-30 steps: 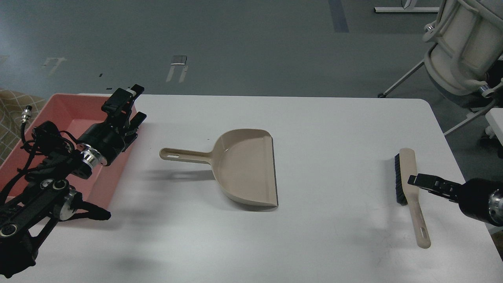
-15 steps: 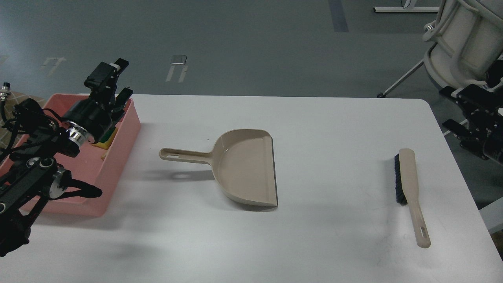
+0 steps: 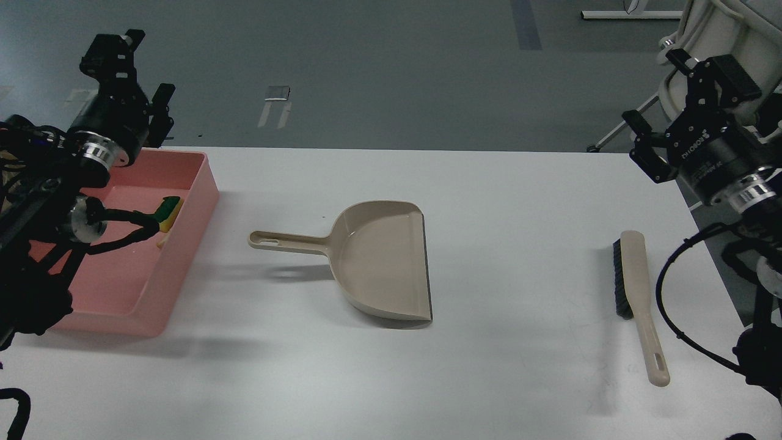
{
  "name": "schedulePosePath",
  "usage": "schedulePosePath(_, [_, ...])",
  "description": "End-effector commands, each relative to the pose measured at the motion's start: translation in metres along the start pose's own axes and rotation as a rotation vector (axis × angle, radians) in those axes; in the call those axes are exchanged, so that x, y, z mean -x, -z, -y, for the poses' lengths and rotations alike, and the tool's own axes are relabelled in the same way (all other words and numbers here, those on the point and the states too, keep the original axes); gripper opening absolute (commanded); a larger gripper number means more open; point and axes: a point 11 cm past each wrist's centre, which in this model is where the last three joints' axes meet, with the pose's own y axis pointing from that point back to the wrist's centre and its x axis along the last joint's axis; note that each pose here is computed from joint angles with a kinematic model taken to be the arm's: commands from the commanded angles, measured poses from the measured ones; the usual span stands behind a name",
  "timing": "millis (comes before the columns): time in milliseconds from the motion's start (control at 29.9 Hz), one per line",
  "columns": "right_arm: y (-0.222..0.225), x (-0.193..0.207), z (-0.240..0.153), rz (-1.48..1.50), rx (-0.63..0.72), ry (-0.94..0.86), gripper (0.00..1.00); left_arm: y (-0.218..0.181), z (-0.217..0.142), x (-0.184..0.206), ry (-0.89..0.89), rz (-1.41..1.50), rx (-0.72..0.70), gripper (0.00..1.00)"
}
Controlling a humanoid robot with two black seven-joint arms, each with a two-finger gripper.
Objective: Sweep and dump garbage into bin
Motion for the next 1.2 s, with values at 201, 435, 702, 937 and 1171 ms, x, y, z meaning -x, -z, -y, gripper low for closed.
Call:
schedulePosePath(201, [0.019,0.005,0.068,0.124,-0.11,0.026,1.0,0.003,0.028,0.017,-0.037,-0.166,0.015,0.97])
schedulePosePath(435, [0.037,-0.006,0.118,0.238,-0.175,-0.017,1.0,0.009,0.033,0.045,0.047,-0.271,0.023,0.97])
schedulePosePath(702, [0.035,-0.008,0.132,0.338,-0.159,-0.038,1.0,0.024,0.038,0.069,0.051,-0.422,0.005,0.97])
schedulePosePath(937, [0.032,-0.012,0.129,0.411,-0.184,-0.053,1.0,0.038,0.04,0.095,0.078,-0.522,-0.051,0.98])
schedulePosePath(1171, [0.023,-0.015,0.121,0.414,-0.185,-0.052,1.0,0.036,0.04,0.108,0.117,-0.546,-0.043,0.98])
